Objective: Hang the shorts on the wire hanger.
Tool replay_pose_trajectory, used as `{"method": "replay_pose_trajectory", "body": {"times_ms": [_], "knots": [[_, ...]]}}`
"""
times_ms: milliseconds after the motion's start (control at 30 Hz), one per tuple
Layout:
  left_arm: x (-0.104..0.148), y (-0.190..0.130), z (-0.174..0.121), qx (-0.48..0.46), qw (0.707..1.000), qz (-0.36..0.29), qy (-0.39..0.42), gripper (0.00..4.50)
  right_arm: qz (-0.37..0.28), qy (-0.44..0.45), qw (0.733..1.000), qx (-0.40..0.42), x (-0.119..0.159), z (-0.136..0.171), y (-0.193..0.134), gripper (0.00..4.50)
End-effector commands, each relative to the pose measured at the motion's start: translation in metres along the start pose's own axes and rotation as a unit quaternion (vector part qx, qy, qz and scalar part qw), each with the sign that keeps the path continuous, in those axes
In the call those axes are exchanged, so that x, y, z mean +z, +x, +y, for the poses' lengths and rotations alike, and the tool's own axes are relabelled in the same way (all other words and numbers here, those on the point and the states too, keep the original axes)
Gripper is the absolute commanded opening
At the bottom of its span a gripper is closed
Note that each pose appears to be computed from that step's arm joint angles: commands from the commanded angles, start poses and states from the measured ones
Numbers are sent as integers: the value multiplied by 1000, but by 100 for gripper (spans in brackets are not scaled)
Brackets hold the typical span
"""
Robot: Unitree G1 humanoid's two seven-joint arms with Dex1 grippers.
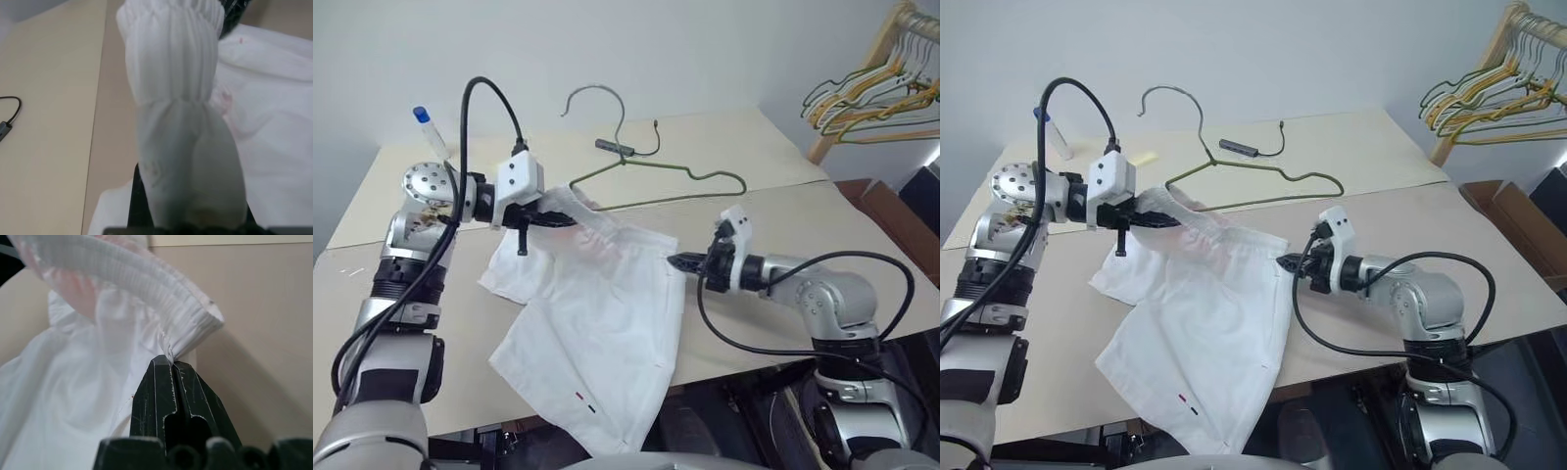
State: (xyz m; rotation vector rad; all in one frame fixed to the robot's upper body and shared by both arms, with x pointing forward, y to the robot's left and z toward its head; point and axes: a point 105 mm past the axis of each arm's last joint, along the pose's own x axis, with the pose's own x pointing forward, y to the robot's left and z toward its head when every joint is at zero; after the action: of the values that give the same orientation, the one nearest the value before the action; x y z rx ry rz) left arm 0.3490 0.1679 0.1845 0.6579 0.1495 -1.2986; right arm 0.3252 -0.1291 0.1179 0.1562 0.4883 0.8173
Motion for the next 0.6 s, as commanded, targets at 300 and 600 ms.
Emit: {"method": "replay_pose_trajectory", "body": {"times_ms": [300, 600], "knots": [[11, -9, 5, 26, 999, -29, 1, 0, -5, -17, 1000, 15, -6, 10, 0, 134], [16, -9, 7, 19, 999, -28, 10, 0, 4, 16, 999, 39, -12, 6, 25, 406]]}}
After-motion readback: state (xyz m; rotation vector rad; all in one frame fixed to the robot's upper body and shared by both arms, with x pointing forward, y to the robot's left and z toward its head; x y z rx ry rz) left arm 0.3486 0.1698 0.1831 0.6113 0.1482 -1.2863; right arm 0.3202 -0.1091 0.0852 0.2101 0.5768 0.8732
